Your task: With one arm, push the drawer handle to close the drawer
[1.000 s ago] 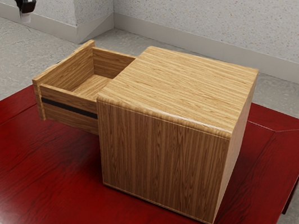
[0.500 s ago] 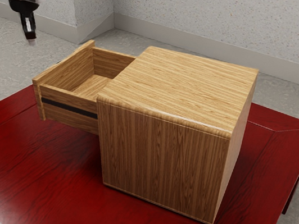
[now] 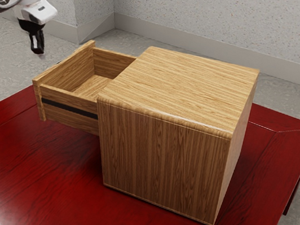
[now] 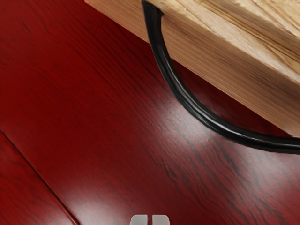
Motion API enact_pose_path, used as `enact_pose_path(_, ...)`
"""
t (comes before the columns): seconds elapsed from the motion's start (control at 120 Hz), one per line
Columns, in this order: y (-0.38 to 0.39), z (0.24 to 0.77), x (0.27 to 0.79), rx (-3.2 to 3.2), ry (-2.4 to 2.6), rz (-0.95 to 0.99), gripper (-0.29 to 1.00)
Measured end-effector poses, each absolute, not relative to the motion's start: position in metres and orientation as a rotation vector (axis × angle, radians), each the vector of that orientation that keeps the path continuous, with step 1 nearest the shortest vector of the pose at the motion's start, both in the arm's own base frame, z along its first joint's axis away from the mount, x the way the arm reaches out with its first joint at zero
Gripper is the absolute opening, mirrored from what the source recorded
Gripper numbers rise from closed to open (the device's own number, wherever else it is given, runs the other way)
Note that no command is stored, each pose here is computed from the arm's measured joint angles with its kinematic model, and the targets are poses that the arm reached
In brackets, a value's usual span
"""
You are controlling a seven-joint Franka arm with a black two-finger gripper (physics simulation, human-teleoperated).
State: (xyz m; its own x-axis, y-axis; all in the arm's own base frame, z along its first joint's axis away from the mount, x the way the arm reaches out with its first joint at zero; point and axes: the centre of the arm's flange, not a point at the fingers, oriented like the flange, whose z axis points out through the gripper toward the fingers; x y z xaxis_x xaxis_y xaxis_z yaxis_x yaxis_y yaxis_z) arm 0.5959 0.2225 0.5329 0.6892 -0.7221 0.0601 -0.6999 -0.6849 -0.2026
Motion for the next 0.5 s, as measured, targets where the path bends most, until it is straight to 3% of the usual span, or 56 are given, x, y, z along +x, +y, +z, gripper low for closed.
enact_pose_path(0.183, 0.216, 0.513, 0.609, -2.720, 1.285, -0.291, -0.08)
enact_pose_path(0.5, 0.183, 0.499, 0.615, -2.647, 1.458, -0.284, -0.08)
